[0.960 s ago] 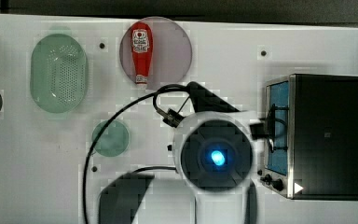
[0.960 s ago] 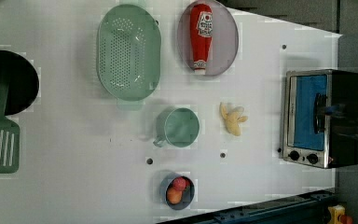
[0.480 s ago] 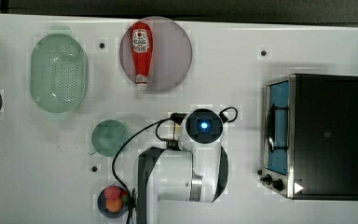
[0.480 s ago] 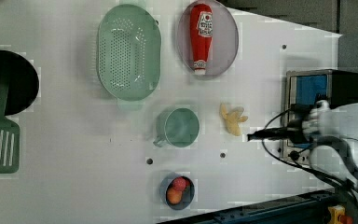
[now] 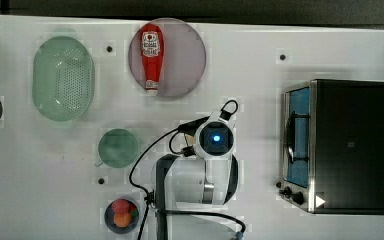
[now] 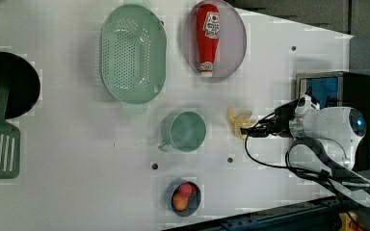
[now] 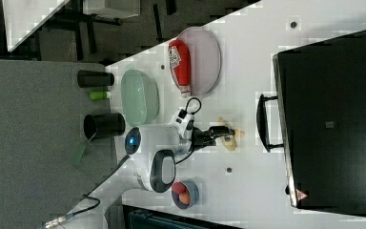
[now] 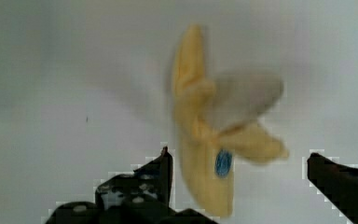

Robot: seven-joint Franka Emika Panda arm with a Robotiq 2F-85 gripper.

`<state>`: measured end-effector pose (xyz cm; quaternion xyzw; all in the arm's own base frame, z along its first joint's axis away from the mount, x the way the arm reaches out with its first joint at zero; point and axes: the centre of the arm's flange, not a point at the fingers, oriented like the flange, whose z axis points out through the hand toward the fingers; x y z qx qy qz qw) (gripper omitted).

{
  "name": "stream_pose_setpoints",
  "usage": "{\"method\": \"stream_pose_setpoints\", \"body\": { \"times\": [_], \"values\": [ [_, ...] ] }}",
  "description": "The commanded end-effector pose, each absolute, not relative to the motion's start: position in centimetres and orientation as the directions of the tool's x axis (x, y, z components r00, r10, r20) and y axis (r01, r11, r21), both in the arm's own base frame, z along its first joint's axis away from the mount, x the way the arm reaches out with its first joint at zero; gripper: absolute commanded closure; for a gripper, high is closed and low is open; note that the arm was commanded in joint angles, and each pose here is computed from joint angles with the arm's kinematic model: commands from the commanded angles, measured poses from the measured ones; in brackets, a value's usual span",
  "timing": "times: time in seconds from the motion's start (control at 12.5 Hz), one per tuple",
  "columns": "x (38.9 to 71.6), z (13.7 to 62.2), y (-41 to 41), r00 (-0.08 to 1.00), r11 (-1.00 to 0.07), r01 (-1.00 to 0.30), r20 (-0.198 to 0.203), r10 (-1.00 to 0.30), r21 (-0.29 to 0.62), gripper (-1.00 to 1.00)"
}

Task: Pick Banana and place it in mug.

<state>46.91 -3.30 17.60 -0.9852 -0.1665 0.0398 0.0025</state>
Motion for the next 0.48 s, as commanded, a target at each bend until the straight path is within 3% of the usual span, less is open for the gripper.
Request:
{"method": "stream_pose_setpoints", "body": {
  "times": [0.08, 0.16, 0.48],
  "values": [
    [48.14, 16.38, -2.15, 0.898, -0.898, 0.439, -0.018, 0.439, 0.007, -1.0],
    [48.12, 16.03, -2.2, 0.899, -0.899, 0.439, -0.012, 0.438, 0.01, -0.93],
    [47.62, 15.42, -2.4, 0.9, -0.9, 0.435, -0.026, 0.435, 0.004, 0.05]
  ]
}}
